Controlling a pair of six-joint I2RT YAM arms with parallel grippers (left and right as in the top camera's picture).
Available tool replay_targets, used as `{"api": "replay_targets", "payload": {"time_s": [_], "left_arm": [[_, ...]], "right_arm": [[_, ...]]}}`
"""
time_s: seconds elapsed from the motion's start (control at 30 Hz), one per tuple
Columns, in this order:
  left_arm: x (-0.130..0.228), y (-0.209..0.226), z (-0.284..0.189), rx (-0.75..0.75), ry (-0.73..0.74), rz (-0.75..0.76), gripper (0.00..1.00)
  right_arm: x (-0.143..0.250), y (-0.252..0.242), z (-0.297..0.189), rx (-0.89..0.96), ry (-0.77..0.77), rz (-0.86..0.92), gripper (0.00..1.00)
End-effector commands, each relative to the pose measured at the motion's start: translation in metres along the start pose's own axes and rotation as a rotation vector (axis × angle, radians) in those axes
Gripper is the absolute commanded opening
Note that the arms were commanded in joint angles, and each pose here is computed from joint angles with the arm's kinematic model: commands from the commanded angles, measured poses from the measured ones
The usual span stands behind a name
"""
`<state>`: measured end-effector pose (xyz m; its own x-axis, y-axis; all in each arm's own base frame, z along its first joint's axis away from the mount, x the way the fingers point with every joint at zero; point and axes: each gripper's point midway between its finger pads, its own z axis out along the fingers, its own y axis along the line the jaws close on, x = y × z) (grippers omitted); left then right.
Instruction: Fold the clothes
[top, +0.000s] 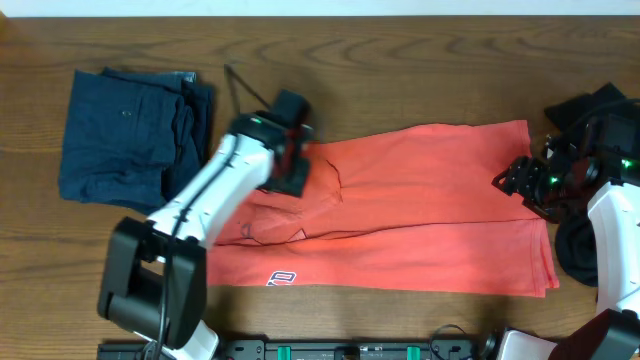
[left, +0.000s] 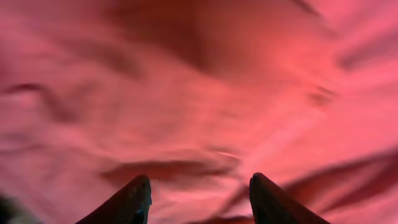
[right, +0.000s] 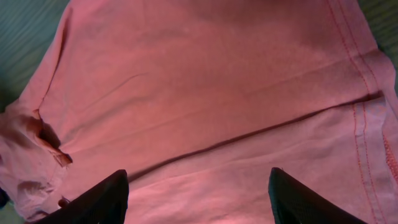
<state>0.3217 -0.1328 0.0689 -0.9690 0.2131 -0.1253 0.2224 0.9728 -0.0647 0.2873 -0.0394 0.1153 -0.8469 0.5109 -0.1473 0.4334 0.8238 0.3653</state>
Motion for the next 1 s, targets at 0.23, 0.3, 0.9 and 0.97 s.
{"api": "replay_targets", "payload": {"time_s": [0.23,0.3,0.9,0.97], "left_arm": [[-0.017,0.086,0.013,-0.030,-0.032,-0.231,0.52],[-0.021,0.079,0.022,0.033,-0.030,-0.210,0.50],[-0.033,0.105,0.043,-0.096,-0.057,-0.180,0.49],[-0.037,0.106,0.043,-0.096,-0.073,-0.179,0.47]], "right_arm": [[-0.014,0.006,-0.002,-0.009,-0.050,-0.045,0.73],[-0.016,0.007,-0.002,-0.011,-0.059,-0.048,0.73],[-0.016,0.003,-0.002,0.007,-0.062,-0.047,0.75],[-0.016,0.003,-0.002,0.007,-0.063,-0.047,0.74]]}}
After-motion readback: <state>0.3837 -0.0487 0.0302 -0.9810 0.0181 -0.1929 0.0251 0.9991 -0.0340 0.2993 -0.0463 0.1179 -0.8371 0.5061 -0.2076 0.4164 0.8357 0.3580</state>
